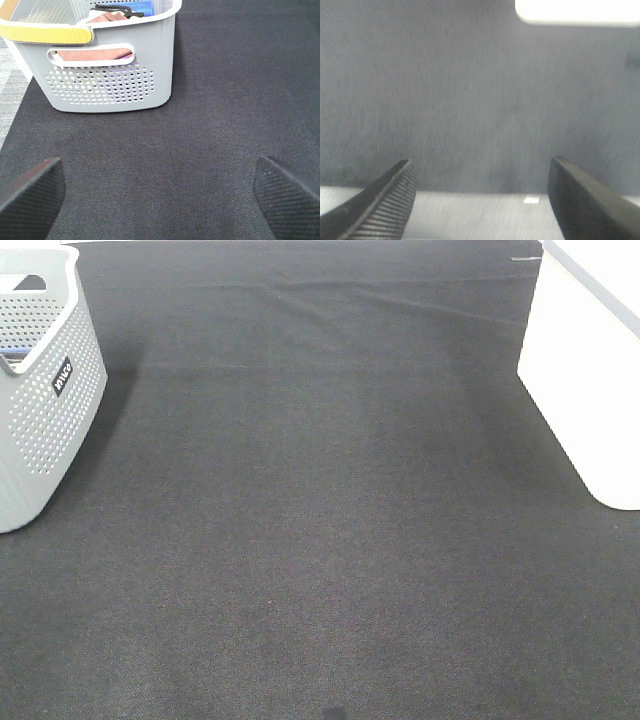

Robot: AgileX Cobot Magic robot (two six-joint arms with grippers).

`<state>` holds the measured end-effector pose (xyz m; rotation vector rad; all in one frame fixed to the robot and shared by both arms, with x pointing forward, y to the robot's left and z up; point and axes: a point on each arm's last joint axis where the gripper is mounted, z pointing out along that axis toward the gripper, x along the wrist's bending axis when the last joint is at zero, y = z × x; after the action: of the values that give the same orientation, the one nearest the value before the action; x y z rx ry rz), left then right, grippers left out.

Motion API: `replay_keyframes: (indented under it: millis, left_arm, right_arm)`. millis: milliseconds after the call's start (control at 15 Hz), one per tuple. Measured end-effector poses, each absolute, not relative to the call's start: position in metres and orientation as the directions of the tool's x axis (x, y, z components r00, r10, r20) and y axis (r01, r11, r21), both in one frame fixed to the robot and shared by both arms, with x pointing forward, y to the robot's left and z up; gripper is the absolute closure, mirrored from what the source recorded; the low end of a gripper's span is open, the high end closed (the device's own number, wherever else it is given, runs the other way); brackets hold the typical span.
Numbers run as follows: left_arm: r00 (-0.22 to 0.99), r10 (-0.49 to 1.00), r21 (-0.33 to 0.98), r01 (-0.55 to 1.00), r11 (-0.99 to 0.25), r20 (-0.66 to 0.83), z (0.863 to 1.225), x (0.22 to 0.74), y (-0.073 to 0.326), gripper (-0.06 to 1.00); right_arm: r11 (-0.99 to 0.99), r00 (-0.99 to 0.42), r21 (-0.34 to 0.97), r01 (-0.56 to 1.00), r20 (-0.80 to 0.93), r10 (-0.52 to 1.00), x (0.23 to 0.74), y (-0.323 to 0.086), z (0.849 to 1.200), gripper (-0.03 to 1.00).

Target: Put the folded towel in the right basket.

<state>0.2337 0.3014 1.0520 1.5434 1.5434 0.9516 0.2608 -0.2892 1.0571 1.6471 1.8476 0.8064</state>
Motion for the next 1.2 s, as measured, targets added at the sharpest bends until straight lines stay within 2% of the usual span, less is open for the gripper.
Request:
replay_keyframes:
  millis: [333,600,1200]
  left_arm:
    - [0.0,1.0,0.893,0.449,0.0,0.0,1.052,0.234,0.301,-0.03]
    - [0.0,1.0,0.893,0.449,0.0,0.0,1.052,0.234,0.301,-0.03]
    - [0.0,1.0,0.893,0.449,0.0,0.0,1.052,0.234,0.301,-0.03]
  right_arm:
    - [0.058,-0.098,0.852,0.519,-0.009,0.995,0.243,-0.289,1.054,0.27]
    - [0.04,-0.051,0.884,0.466,-0.018,0.999,0.235,-0.292,1.054,0.27]
    - [0.018,-0.021,0.892,0.452,-0.01,1.0,0.232,-0.294,1.053,0.27]
